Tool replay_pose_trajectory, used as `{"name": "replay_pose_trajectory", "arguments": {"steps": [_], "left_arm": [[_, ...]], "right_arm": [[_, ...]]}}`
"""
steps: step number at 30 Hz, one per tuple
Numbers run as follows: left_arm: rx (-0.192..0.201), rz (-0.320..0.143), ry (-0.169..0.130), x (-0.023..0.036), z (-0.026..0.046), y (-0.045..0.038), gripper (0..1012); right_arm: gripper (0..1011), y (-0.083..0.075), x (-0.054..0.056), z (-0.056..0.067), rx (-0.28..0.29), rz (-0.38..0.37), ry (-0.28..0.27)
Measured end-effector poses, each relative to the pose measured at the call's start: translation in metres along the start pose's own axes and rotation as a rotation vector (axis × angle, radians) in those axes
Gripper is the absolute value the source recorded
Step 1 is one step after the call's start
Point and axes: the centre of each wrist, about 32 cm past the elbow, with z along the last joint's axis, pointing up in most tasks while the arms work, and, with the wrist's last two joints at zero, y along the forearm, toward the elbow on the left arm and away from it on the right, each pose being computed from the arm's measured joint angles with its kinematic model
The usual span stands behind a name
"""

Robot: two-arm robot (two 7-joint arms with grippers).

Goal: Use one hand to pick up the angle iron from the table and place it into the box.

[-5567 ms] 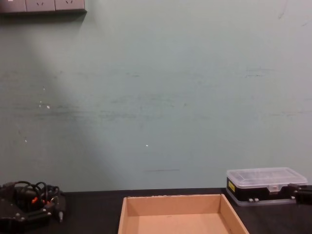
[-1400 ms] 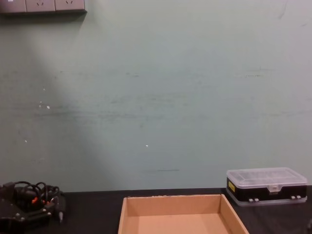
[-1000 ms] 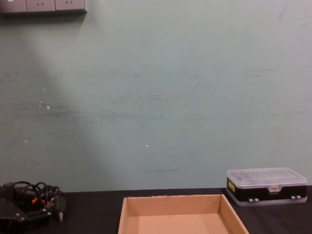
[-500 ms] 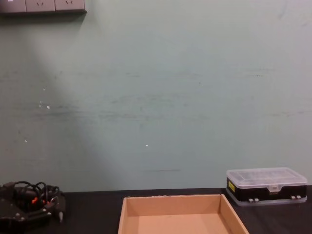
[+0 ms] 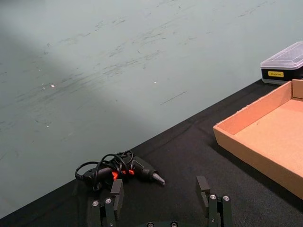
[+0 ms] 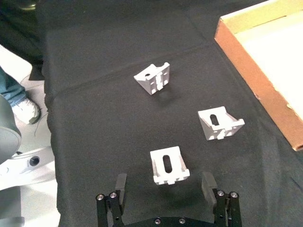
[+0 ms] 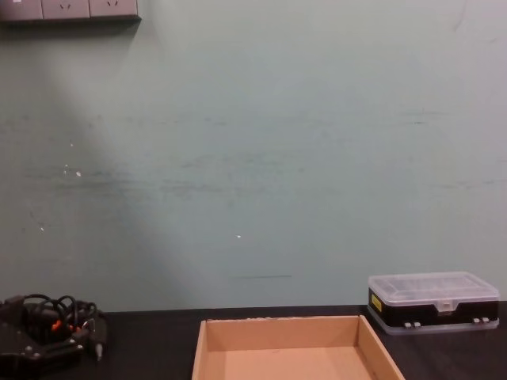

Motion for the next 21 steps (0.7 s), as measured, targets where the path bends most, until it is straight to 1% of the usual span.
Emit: {"name": "replay_pose_trajectory", "arguments": {"steps": [14,21], "left_arm": [[0.000,0.000,0.000,0.0000,0.0000,0.0000,1000],[0.000,0.000,0.000,0.0000,0.0000,0.0000,1000]], "right_arm": [[1000,0.009,0.006,0.004,-0.005,0.020,-0.025],[1000,0.013,0.008,0.004,-0.024,0.023,-0.039]]}}
